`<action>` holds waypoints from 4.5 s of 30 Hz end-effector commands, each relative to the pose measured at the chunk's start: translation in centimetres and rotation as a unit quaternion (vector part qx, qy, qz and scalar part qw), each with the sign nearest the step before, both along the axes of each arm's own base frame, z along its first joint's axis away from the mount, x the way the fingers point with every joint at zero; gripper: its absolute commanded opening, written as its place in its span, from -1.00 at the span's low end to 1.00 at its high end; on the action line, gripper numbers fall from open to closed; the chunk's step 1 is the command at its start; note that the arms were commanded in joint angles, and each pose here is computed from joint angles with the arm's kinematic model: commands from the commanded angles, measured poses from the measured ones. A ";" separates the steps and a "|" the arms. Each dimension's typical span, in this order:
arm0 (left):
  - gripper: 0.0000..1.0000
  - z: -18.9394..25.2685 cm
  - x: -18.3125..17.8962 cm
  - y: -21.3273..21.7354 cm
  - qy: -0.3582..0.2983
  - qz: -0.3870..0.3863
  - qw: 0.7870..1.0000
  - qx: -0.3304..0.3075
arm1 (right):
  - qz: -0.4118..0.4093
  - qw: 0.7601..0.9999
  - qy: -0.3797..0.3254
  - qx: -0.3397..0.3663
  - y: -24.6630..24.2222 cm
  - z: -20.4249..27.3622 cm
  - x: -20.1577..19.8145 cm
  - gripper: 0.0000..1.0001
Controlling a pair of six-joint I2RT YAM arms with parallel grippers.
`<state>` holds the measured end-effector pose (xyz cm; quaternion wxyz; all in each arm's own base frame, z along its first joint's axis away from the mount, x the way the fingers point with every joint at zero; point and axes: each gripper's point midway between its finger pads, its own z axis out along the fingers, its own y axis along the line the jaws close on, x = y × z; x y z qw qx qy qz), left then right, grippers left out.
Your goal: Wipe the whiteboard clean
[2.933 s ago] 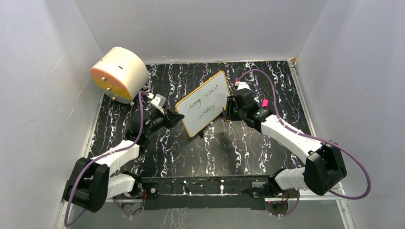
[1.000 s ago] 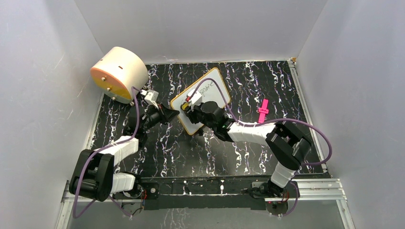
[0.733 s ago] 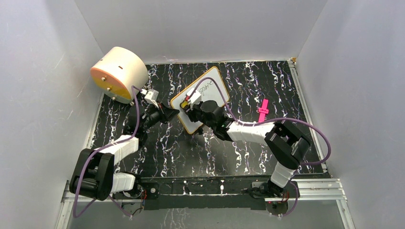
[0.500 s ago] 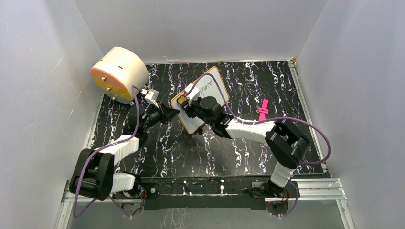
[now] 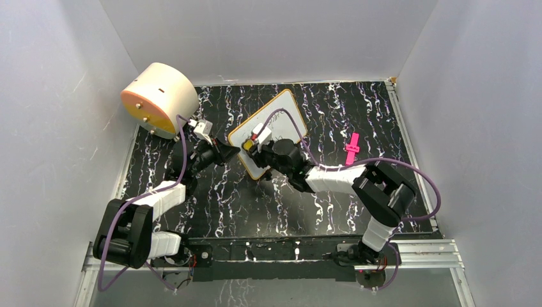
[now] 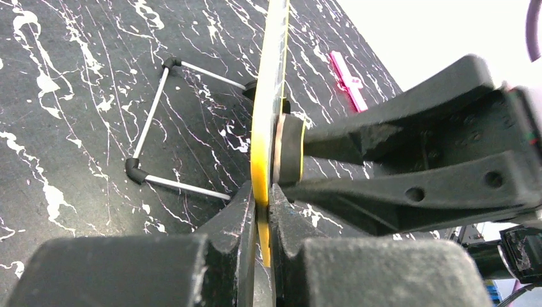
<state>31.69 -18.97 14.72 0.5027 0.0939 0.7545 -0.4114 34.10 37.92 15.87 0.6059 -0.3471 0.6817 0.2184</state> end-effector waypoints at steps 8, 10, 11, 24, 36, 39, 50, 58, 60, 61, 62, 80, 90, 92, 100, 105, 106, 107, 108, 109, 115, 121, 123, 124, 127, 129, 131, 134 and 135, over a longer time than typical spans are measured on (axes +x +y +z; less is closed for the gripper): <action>-1.00 -0.1 -1.1 -1.1 -0.002 -0.044 0.999 0.012 | 0.004 1.000 0.026 -0.004 -0.9 1.3 -1.2 -0.56; -1.00 -0.2 -1.3 -1.2 0.000 -0.046 0.999 0.012 | -0.010 1.000 0.020 -0.008 0.3 3.2 0.6 -0.56; -1.00 -0.1 -1.2 -1.2 -0.001 -0.046 0.999 0.012 | -0.020 1.000 0.010 -0.007 1.1 4.4 1.8 -0.57; -1.00 0.4 -1.2 -1.3 -0.005 -0.050 0.999 0.012 | -0.091 0.995 0.028 0.008 -1.9 3.8 7.9 -0.59; -1.00 0.6 -1.0 -1.3 -0.002 -0.050 0.999 0.013 | -0.023 0.998 0.052 -0.014 2.0 1.7 3.0 -0.59; -1.00 0.5 -1.1 -1.3 0.000 -0.049 0.999 0.016 | -0.009 0.998 0.062 0.001 2.1 1.9 1.9 -0.58; -1.00 0.6 -1.0 -1.3 0.001 -0.049 0.999 0.016 | -0.055 0.996 0.065 0.005 -2.5 1.8 5.5 -0.59; -1.00 0.5 -0.9 -1.3 0.004 -0.048 0.999 0.018 | -0.083 0.995 0.049 0.009 -4.2 2.4 8.2 -0.60; -1.00 0.6 -1.0 -1.3 0.003 -0.048 0.999 0.017 | -0.077 0.996 0.049 0.018 -4.1 2.6 8.4 -0.59; -1.00 0.5 -0.9 -1.2 0.004 -0.048 0.999 0.017 | -0.071 0.996 0.049 0.020 -3.9 2.8 8.4 -0.59; -1.00 0.6 -0.9 -1.2 0.003 -0.048 0.999 0.017 | -0.061 0.997 0.052 0.021 -3.5 2.9 8.1 -0.59; -1.00 0.3 -1.2 -1.6 0.002 -0.058 0.998 0.020 | -0.035 0.993 0.105 -0.035 -1.7 2.4 3.7 -0.60; -1.00 0.2 -1.2 -1.7 0.001 -0.059 0.998 0.024 | -0.049 0.990 0.126 -0.035 -2.6 3.4 7.4 -0.58; -1.00 0.1 -1.2 -1.7 0.003 -0.059 0.998 0.024 | -0.036 0.991 0.126 -0.028 -1.5 4.0 7.1 -0.58; -1.00 0.3 -1.2 -1.7 0.003 -0.061 0.998 0.026 | 0.018 0.990 0.136 -0.043 1.8 2.3 3.6 -0.58; -1.00 0.3 -1.2 -1.8 0.002 -0.063 0.998 0.026 | 0.040 0.991 0.121 -0.041 1.4 1.5 1.4 -0.58; -1.00 0.3 -1.2 -1.8 0.004 -0.063 0.998 0.026 | 0.038 0.991 0.118 -0.042 1.2 1.4 1.3 -0.58; -1.00 0.3 -1.1 -1.8 0.003 -0.063 0.998 0.026 | 0.029 0.992 0.115 -0.046 0.8 1.1 1.5 -0.58; -1.00 0.3 -1.2 -1.8 0.003 -0.063 0.998 0.025 | 0.024 0.992 0.115 -0.050 0.5 0.6 1.5 -0.59; -1.00 0.3 -1.1 -1.8 0.003 -0.062 0.998 0.025 | 0.017 0.992 0.110 -0.051 0.1 0.4 1.9 -0.59; -1.00 0.4 -1.1 -1.9 0.003 -0.063 0.998 0.026 | -0.031 0.995 0.094 -0.033 -3.2 -1.3 4.4 -0.60; -1.00 0.3 -1.1 -2.0 0.004 -0.066 0.998 0.021 | -0.057 0.996 0.071 -0.011 -4.5 1.1 7.8 -0.60; -1.00 0.2 -1.2 -2.0 0.005 -0.067 0.997 0.021 | -0.051 0.997 0.062 -0.005 -4.0 2.3 8.3 -0.60; -1.00 0.2 -1.2 -2.0 0.006 -0.068 0.997 0.022 | -0.048 0.997 0.060 -0.003 -3.7 2.8 8.6 -0.60; -1.00 0.2 -1.2 -2.0 0.006 -0.067 0.997 0.022 | -0.031 0.998 0.054 0.011 -2.7 4.4 8.7 -0.59; -1.00 0.2 -1.2 -2.0 0.007 -0.068 0.997 0.021 | -0.020 0.998 0.052 0.014 -1.9 5.0 8.3 -0.58; -1.00 0.3 -1.2 -2.0 0.005 -0.068 0.997 0.021 | -0.008 0.999 0.051 0.011 -0.9 5.0 7.5 -0.58; -1.00 0.3 -1.1 -2.1 0.007 -0.070 0.997 0.021 | 0.012 0.998 0.056 0.005 0.1 4.4 6.0 -0.58; -1.00 0.2 -1.2 -2.1 0.008 -0.071 0.997 0.021 | 0.019 0.998 0.061 0.003 0.3 3.8 5.4 -0.58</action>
